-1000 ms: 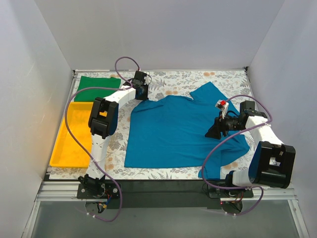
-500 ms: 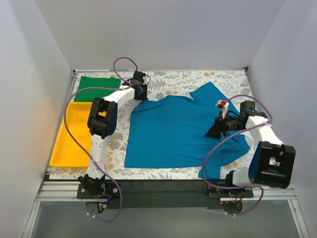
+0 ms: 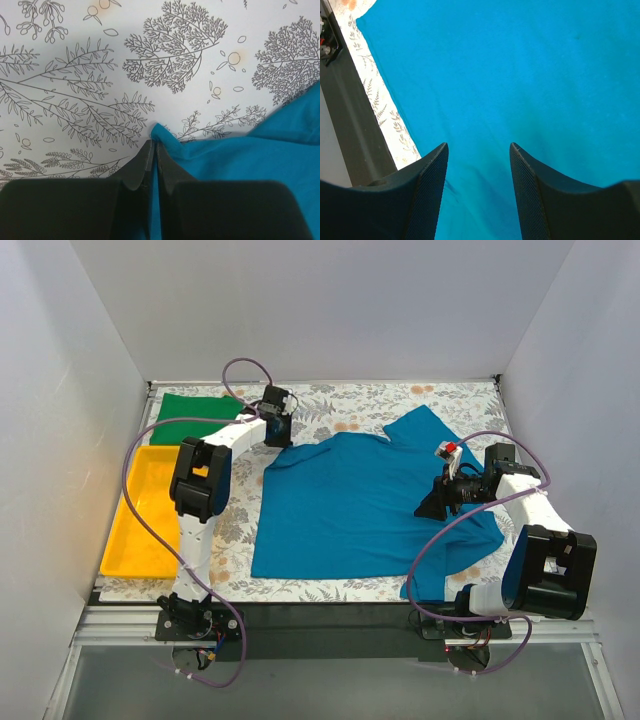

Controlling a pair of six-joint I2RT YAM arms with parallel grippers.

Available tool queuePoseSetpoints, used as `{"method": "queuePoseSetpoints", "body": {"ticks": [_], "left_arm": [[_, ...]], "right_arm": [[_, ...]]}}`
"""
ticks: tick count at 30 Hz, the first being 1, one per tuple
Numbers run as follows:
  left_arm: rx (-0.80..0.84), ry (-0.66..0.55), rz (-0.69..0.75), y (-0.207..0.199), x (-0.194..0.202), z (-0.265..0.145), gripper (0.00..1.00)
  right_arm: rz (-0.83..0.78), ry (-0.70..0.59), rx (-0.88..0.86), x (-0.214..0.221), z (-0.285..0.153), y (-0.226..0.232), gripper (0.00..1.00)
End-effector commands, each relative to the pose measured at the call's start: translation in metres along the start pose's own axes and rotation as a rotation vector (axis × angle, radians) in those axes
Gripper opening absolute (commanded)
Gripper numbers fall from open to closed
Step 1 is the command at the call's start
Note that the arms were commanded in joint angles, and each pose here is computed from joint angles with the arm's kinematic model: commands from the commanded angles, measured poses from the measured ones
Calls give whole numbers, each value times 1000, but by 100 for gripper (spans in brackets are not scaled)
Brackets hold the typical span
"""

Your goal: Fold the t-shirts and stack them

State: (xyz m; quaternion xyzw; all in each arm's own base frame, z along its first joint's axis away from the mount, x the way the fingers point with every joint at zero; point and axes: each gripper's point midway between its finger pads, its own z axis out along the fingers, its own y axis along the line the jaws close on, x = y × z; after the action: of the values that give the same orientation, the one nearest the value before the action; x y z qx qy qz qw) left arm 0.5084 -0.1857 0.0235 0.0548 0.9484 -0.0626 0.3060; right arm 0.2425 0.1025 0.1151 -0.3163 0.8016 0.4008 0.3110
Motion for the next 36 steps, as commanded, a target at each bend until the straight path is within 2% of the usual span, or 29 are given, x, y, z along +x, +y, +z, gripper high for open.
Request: {"method": "queuePoseSetpoints", "body": {"ticks": [1,20,32,36], "left_arm": [[36,-88,-11,-4,-32,-41,0],[86,-205,-38,-9,-68,-79,0],[122,-251,-27,-11,-70,-100,0],[121,-256,-30,-9,-63,-101,0]], "right_arm": [[-9,-23,-9,-6,-1,1,59],[-2,-21,-10,-5,0,-1,59],[-7,-19,-11,-6,0,-3,59],[-18,9,24,-13,1,-25,59]]}}
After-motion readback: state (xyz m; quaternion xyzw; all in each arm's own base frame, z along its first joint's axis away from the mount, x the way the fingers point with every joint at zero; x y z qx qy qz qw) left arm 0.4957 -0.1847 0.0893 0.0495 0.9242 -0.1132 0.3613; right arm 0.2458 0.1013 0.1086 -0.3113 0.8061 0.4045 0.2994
